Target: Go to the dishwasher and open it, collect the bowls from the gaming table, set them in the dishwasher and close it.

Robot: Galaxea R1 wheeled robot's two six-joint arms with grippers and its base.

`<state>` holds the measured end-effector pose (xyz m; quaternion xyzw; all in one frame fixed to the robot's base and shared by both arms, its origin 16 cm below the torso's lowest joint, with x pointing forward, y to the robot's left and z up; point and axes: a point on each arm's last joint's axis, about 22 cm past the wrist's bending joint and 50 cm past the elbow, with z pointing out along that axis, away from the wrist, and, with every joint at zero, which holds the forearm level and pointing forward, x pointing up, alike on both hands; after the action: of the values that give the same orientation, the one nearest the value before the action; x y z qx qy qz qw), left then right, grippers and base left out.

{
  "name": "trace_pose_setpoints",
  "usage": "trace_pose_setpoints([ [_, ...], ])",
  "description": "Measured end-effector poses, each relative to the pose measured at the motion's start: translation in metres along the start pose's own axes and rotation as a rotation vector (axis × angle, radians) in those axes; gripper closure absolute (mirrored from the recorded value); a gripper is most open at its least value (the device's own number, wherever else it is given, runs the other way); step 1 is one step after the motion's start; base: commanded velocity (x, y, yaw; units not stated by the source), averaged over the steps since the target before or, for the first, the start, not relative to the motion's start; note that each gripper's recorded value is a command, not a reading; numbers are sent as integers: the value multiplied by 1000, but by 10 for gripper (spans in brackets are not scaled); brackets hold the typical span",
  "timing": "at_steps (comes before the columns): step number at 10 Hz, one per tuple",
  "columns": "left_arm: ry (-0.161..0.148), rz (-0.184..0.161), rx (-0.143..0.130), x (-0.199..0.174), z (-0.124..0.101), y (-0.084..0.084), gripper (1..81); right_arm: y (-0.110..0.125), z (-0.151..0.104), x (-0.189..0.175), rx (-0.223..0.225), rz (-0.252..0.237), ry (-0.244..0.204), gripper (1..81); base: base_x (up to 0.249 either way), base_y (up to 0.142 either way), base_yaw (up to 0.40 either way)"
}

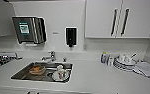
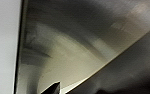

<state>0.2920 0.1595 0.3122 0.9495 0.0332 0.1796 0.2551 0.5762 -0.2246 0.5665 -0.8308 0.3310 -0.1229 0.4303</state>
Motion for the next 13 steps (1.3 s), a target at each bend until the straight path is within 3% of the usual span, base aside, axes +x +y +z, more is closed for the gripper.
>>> trace_pose_setpoints([
  [8,-1,-1,-7,-1,3,6,10,25,8,-6,-36,67,-8,10,0,0,0],
  [13,-1,-3,-18,-2,6,14,10,40,2,-4,-56,45,7,10,0,0,0],
])
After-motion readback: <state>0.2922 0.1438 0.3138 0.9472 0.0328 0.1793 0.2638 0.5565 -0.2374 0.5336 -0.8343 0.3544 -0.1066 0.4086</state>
